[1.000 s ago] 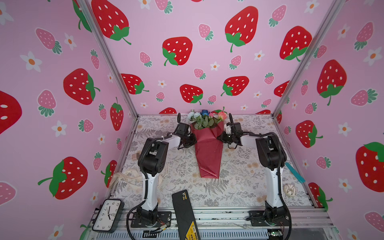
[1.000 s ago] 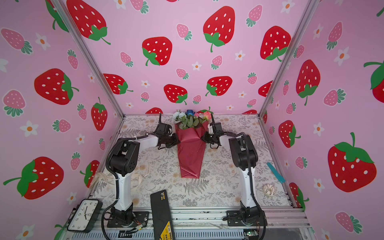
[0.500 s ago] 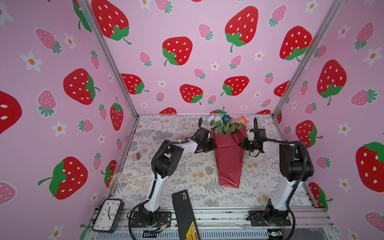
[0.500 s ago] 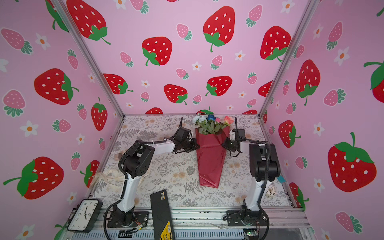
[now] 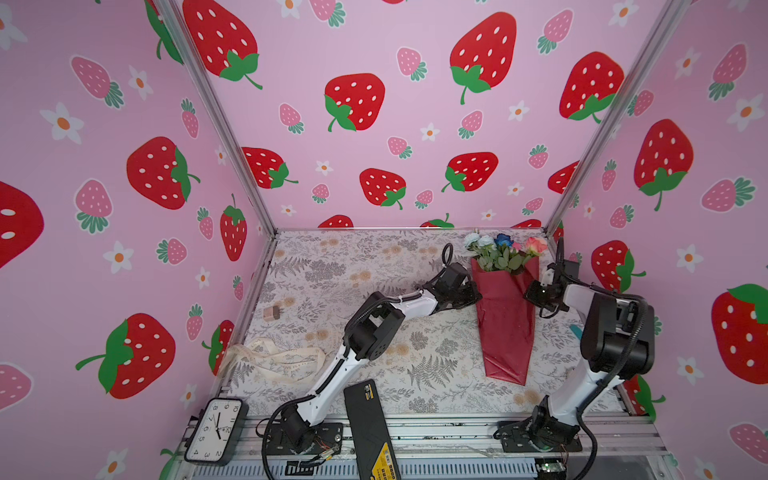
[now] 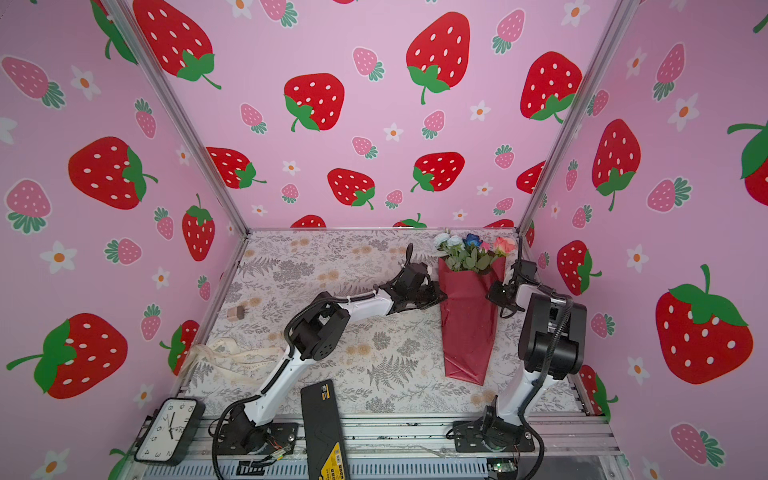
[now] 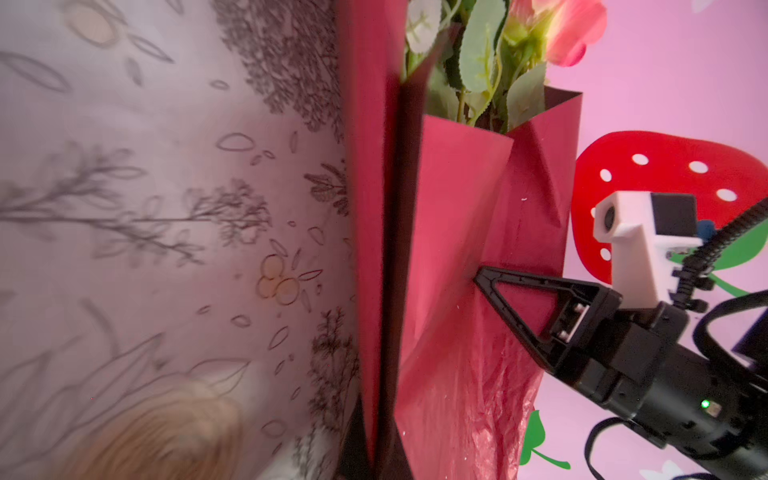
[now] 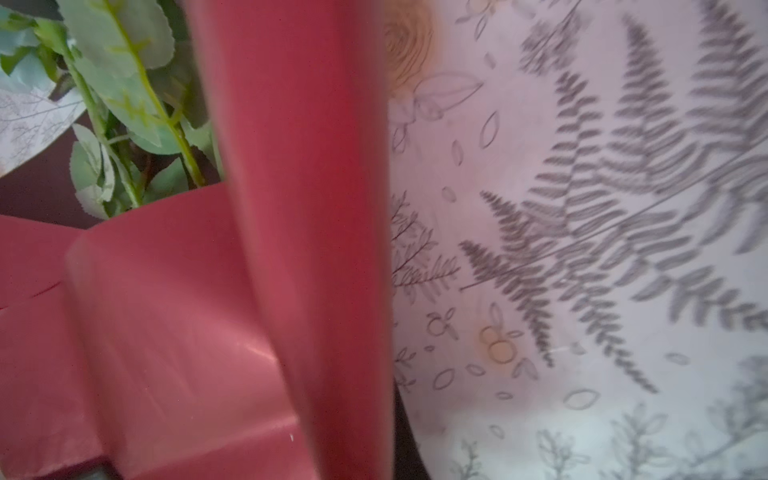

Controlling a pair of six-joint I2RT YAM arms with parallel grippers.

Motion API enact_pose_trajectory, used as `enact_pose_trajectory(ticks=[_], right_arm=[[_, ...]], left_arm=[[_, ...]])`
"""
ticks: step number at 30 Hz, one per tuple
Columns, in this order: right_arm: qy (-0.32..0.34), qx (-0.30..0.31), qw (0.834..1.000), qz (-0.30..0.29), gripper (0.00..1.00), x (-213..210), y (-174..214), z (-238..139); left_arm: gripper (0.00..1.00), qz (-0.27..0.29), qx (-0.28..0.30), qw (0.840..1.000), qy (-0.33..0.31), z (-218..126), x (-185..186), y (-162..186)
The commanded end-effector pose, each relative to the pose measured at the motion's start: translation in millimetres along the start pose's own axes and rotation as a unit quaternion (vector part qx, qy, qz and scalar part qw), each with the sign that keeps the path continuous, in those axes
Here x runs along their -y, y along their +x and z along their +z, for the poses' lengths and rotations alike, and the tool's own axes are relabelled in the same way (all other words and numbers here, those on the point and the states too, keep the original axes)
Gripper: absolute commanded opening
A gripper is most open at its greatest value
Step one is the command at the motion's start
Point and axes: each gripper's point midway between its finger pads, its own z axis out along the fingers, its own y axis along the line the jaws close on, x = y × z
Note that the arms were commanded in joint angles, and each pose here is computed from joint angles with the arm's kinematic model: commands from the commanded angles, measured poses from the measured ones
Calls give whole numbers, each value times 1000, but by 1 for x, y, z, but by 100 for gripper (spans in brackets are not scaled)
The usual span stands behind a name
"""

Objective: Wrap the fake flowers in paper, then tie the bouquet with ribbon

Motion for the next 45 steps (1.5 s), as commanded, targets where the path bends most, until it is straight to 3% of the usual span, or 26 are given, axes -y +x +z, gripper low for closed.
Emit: enact_pose_trajectory(ticks=[1,4,8,17,23,27,34,39,42,44,45], right_arm=[[83,39,996,-19,10,39,-34,-4],[83,36,996,-18,39,38,-36,-4],[102,43,994,-7,57,43,-34,-12],[98,101,990,-3,71,26,-50,-73],[89,133,987,-13,72,7,-44,-112],[92,153,984,-25,77,-7,-37,-132],[38,153,985,-75,75,-64,-7,-140],[-28,146,983,-107,81,-105,20,-143],[-82,145,980,-110,89,-120,32,-148],[-98,151,977,-111,100,-125,34,-153],[-99,156,977,-110,100,-126,33,-157]], left_arm=[[2,-41,48,998,-17,-4,-10,-39],[24,-46,52,998,-11,-6,-7,-46],[57,-49,58,997,-5,-21,-5,-58],[99,-9,106,994,-37,-103,0,-82],[99,26,159,983,-86,-189,-7,-87],[99,46,191,968,-154,-253,-25,-83],[98,43,229,937,-260,-364,-72,-52],[94,-4,243,908,-340,-449,-120,-18],[93,-50,251,881,-399,-498,-153,10],[91,-82,257,862,-429,-522,-172,31],[90,-95,257,856,-438,-529,-181,42]])
